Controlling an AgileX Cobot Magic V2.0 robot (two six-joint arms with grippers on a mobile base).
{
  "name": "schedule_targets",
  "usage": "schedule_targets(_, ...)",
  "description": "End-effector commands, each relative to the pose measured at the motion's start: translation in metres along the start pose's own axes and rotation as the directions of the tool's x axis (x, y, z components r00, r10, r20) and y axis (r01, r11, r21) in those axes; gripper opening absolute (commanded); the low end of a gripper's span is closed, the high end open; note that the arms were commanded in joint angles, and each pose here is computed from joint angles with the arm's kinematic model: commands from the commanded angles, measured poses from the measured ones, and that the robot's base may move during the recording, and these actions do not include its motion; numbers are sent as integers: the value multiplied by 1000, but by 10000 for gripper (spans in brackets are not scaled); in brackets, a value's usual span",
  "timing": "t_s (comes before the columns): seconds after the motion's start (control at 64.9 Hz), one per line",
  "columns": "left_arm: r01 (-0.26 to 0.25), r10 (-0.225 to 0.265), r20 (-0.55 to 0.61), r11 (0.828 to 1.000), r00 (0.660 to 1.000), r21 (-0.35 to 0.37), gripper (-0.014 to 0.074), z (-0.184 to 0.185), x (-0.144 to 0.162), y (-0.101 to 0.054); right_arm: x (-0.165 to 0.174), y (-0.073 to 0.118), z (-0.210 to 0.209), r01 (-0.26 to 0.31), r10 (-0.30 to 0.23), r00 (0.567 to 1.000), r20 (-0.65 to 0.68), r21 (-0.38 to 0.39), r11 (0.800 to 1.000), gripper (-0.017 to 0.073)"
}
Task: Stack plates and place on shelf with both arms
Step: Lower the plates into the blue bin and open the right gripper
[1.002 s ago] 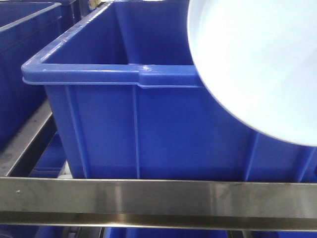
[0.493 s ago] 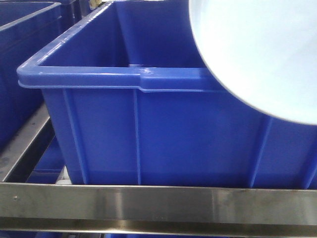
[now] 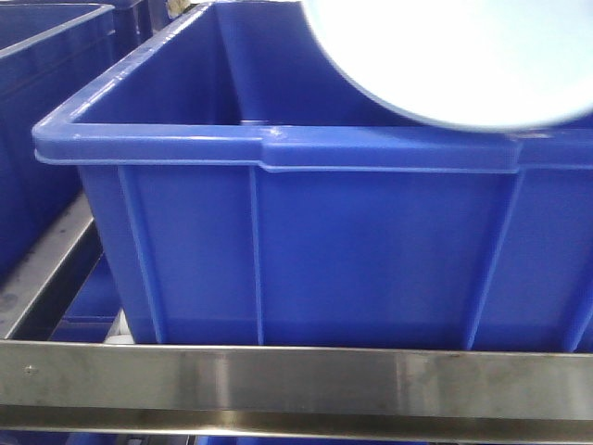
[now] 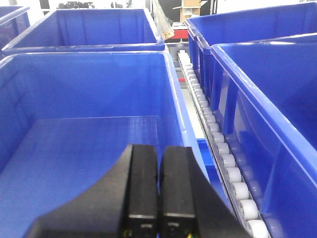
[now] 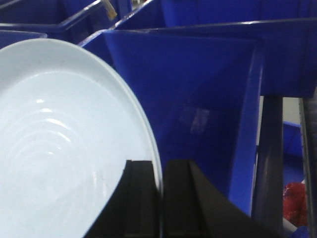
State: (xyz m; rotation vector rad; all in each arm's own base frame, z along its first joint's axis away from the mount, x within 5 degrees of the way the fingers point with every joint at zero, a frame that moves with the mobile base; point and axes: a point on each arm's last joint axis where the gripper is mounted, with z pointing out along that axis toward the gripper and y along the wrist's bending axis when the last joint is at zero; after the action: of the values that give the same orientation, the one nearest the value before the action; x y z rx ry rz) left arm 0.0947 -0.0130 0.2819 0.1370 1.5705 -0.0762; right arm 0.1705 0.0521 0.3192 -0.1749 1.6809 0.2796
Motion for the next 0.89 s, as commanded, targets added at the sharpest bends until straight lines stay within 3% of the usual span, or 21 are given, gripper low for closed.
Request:
schedule_targets(0.0, 1, 1, 99, 1000, 995, -26, 83, 0, -16, 3, -29, 0, 24, 4, -5, 992, 128, 14, 1000, 58)
schedule_targets(0.216, 1, 1, 99, 1000, 995, -26, 83, 0, -16, 3, -29, 0, 85, 7, -8, 998, 68, 26, 1000, 91)
schedule_targets(0.447, 1, 1, 99, 1000, 995, -26, 83, 0, -16, 3, -27, 1, 103, -8, 8, 1000, 19, 24, 1000, 377)
schedule_targets(0.632, 1, 1, 99, 1000, 995, -26, 83, 0, -16, 3, -33, 0, 95, 15, -16, 999, 28, 25, 1000, 300)
schedule_targets(0.878, 1, 1, 99, 1000, 995, -26, 83, 0, -16, 3, -41, 3, 71, 176, -176, 983, -44, -2, 984, 115)
